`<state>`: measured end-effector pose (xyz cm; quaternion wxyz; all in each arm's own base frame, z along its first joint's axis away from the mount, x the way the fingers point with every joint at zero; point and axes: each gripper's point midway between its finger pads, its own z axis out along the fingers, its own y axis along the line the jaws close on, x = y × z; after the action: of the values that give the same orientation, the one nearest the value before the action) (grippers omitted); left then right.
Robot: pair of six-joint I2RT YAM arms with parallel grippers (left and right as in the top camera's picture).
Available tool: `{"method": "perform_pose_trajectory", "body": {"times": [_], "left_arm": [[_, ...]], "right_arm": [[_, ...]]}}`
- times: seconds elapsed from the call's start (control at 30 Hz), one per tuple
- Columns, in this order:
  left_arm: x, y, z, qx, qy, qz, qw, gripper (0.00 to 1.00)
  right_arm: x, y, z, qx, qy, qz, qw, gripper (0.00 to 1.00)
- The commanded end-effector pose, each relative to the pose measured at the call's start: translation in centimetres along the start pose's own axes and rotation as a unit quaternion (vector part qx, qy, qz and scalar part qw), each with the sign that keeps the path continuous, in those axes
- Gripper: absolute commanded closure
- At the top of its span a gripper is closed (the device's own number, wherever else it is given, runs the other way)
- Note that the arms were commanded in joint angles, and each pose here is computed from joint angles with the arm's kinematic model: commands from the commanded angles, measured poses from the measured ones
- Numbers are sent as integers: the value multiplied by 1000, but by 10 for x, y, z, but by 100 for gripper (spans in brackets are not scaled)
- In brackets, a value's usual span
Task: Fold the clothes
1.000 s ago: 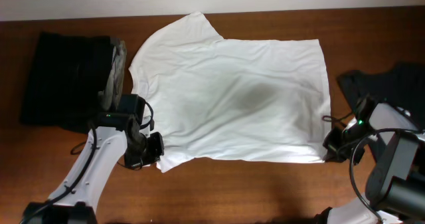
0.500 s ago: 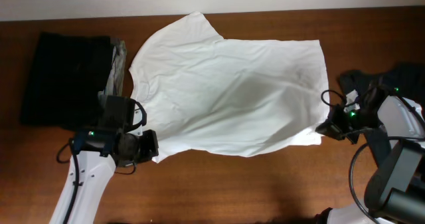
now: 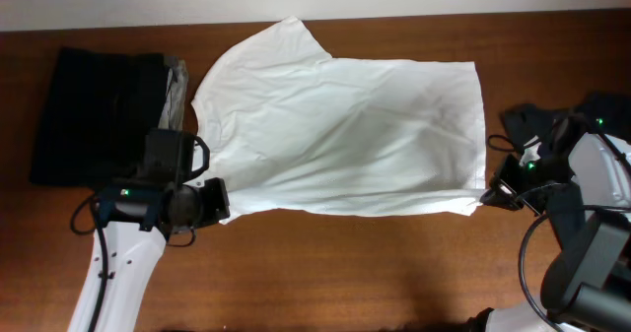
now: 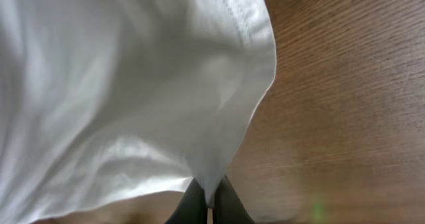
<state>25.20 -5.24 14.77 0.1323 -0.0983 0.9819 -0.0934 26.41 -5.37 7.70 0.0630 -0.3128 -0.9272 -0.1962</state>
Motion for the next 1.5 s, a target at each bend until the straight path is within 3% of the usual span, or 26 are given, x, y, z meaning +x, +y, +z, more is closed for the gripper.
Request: {"method": "perform_pose_trajectory", "body": {"times": [0.0, 0.3, 0.57, 0.77, 0.9, 1.17, 1.33, 1.47], "left_arm": [[-10, -4, -28, -1, -24, 2, 1000, 100], [16, 8, -44, -33, 29, 9, 999, 100], [-60, -17, -32, 1, -96, 86, 992, 100], [-90, -22, 11, -6, -88, 135, 987, 100], [-96, -23, 15, -4, -94, 140, 986, 100], [-57, -16, -12, -10, -32, 135, 990, 100], [3, -3, -37, -15, 50, 100, 994, 100], [25, 3, -52, -20, 68, 67, 995, 100]], "right_arm": [[10, 7, -34, 8, -21, -11, 1000, 96], [54, 14, -73, 9, -40, -16, 999, 96], [-12, 35, -86, -36, -168, -8, 985, 96], [-42, 58, -75, -47, -197, -41, 978, 96], [-45, 57, -67, -39, -189, -36, 981, 96], [-21, 45, -67, -26, -152, -18, 988, 96], [13, -14, -67, 115, -102, 35, 988, 96], [41, -20, -67, 129, -50, 38, 990, 96]]}}
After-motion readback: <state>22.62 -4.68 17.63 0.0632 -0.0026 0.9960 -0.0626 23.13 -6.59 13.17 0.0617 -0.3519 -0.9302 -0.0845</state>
